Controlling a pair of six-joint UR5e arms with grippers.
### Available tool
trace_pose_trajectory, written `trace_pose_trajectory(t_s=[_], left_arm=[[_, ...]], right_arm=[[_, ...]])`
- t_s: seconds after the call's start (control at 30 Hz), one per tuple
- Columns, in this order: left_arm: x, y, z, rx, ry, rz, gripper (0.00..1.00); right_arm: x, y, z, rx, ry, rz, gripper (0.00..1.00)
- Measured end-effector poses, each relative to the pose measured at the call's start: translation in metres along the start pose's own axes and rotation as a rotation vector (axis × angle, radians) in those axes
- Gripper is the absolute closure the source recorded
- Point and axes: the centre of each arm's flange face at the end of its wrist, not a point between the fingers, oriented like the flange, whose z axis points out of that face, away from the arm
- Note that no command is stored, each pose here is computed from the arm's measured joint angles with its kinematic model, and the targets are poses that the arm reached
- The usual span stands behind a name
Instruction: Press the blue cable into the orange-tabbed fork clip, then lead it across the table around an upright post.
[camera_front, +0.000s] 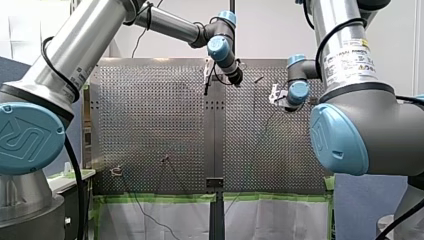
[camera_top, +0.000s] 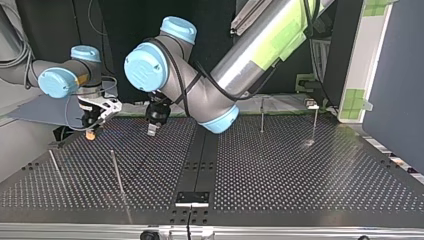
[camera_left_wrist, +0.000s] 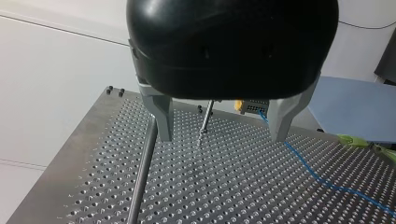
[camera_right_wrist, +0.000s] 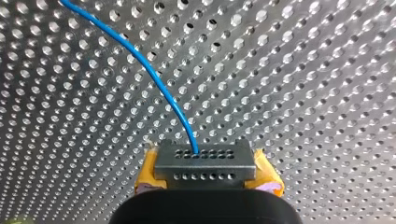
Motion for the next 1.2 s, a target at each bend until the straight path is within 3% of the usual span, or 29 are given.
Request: trace_pose_trajectory(t_s=[0.23, 0.4, 0.67, 0.93, 1.2], left_arm=[[0.0, -0.001, 0.0, -0.002, 0.0, -0.001, 0.01], [0.0, -0.004, -0.002, 0.0, -0.007, -0.017, 0.01], [0.004, -0.024, -0.005, 0.032, -0.059, -0.111, 0.01], [0.028, -0.041, -0.008, 0.064, -0.07, -0.189, 0.01], [0.037, -0.051, -0.007, 0.089, -0.111, -0.271, 0.01]], right_arm=[[0.028, -0.007, -0.02, 0.01, 0.024, 0.009, 1.0], [0.056, -0.012, -0.035, 0.02, 0.065, 0.015, 1.0], [0.067, -0.017, -0.042, 0.03, 0.082, 0.018, 1.0], [0.068, -0.025, -0.047, 0.044, 0.078, 0.016, 1.0], [0.077, -0.037, -0.063, 0.069, 0.093, 0.014, 1.0]])
